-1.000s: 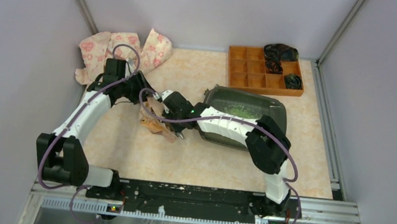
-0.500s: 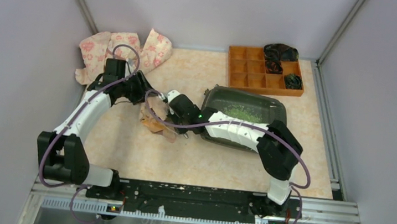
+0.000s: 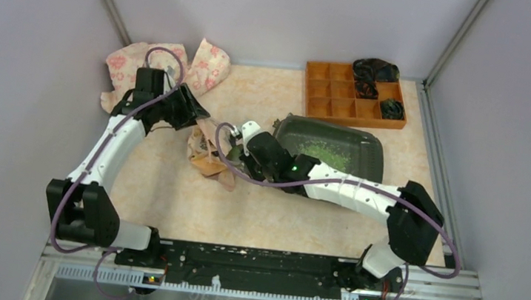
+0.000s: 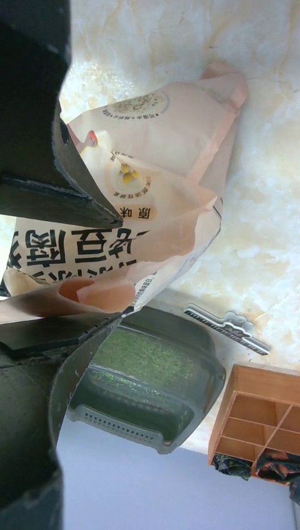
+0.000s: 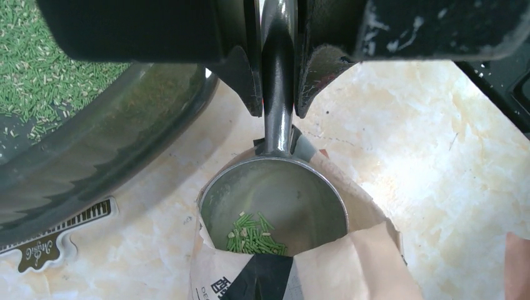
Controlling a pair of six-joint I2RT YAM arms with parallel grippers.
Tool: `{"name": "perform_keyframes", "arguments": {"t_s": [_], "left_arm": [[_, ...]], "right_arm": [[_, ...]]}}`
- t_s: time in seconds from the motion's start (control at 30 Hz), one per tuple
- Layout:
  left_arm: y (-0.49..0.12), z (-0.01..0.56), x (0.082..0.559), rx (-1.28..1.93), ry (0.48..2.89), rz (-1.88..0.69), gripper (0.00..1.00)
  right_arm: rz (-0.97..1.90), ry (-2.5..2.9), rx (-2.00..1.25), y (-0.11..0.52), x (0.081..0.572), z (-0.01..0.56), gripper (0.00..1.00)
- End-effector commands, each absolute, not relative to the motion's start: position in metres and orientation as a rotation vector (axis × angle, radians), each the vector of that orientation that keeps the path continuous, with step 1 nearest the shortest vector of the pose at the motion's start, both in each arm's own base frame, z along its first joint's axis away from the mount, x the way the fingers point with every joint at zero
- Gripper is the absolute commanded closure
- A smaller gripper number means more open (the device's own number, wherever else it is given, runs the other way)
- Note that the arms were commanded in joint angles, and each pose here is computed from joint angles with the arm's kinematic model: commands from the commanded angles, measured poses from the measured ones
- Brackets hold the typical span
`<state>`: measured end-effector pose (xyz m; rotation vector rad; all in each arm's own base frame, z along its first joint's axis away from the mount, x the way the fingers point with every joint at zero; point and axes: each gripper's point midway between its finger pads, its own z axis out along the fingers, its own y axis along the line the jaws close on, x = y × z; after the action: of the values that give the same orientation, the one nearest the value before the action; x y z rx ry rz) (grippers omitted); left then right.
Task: Fill the litter box with clean litter
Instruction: 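Scoop the cat litter from the cat litter bag.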
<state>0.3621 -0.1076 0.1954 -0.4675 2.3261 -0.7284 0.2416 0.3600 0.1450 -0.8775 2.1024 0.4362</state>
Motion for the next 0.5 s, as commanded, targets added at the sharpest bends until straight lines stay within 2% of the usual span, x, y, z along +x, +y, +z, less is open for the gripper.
{"name": "perform_keyframes", "arguments": {"t_s": [0.0, 0.47], "left_arm": [[-0.099, 0.207, 0.366, -0.466, 2.306, -0.682, 0.43], [-0.095, 0.242, 0.376, -0.434, 2.255, -0.672, 0.39]], "right_arm": [[0.464, 2.021, -0.792, 0.354, 0.244, 0.176, 1.00], [0.461, 1.975, -0.832, 0.350, 0.212, 0.175, 1.00]]}}
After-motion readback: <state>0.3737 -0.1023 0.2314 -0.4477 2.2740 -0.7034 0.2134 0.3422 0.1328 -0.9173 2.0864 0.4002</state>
